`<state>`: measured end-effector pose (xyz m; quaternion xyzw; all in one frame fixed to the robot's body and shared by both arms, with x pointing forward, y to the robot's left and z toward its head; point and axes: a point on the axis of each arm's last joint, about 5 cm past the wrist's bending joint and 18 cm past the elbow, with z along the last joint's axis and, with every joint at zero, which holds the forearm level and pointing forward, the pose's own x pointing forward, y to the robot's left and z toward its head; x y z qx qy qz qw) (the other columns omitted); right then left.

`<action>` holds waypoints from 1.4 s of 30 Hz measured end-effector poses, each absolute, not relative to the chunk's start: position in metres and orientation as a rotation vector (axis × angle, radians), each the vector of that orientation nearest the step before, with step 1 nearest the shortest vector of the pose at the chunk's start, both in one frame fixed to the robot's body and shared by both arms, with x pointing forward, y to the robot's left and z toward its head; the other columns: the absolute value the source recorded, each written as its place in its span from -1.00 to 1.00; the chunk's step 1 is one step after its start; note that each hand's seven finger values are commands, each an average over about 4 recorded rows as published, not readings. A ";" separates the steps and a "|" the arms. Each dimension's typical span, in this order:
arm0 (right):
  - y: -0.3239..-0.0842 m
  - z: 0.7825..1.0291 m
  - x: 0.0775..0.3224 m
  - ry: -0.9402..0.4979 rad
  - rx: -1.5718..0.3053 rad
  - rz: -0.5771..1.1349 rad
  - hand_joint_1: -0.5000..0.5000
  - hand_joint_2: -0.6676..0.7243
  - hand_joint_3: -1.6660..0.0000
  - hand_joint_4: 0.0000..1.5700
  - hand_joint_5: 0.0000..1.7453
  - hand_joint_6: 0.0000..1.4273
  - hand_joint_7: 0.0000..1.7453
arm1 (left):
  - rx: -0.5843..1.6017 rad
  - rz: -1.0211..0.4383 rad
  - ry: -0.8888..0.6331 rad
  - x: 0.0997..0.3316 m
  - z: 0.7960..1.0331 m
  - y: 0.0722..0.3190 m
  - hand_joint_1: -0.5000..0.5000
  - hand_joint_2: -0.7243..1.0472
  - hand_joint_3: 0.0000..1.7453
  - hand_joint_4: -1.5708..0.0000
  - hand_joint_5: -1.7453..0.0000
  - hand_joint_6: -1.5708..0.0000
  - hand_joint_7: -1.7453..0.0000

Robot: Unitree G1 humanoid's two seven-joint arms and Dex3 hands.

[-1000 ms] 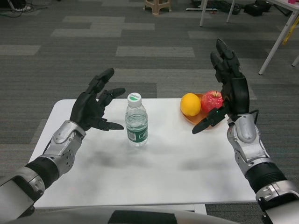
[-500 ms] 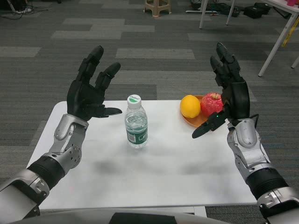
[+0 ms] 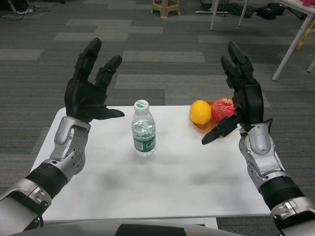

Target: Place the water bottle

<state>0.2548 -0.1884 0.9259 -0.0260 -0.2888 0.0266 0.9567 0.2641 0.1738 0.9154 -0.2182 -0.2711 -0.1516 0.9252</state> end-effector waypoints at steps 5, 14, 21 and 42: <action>-0.188 0.926 0.255 -0.587 -0.053 0.054 -0.92 0.64 0.88 -1.00 -1.00 -1.00 -0.84 | -0.449 -0.306 -0.556 0.264 0.915 0.174 -1.00 -0.20 -0.90 1.00 0.18 1.00 0.68; -0.188 0.926 0.255 -0.587 -0.053 0.054 -0.92 0.64 0.90 -1.00 -1.00 -1.00 -0.84 | -0.449 -0.305 -0.556 0.264 0.915 0.174 -1.00 -0.20 -0.90 1.00 0.24 1.00 0.68; -0.188 0.926 0.255 -0.587 -0.053 0.054 -0.92 0.64 0.86 -1.00 -1.00 -1.00 -0.84 | -0.449 -0.304 -0.556 0.264 0.915 0.174 -1.00 -0.20 -0.95 1.00 0.29 1.00 0.68; -0.188 0.927 0.255 -0.590 -0.052 0.056 -0.92 0.64 0.88 -1.00 -1.00 -1.00 -0.84 | -0.450 -0.319 -0.573 0.264 0.919 0.172 -1.00 -0.20 -0.90 1.00 0.29 1.00 0.68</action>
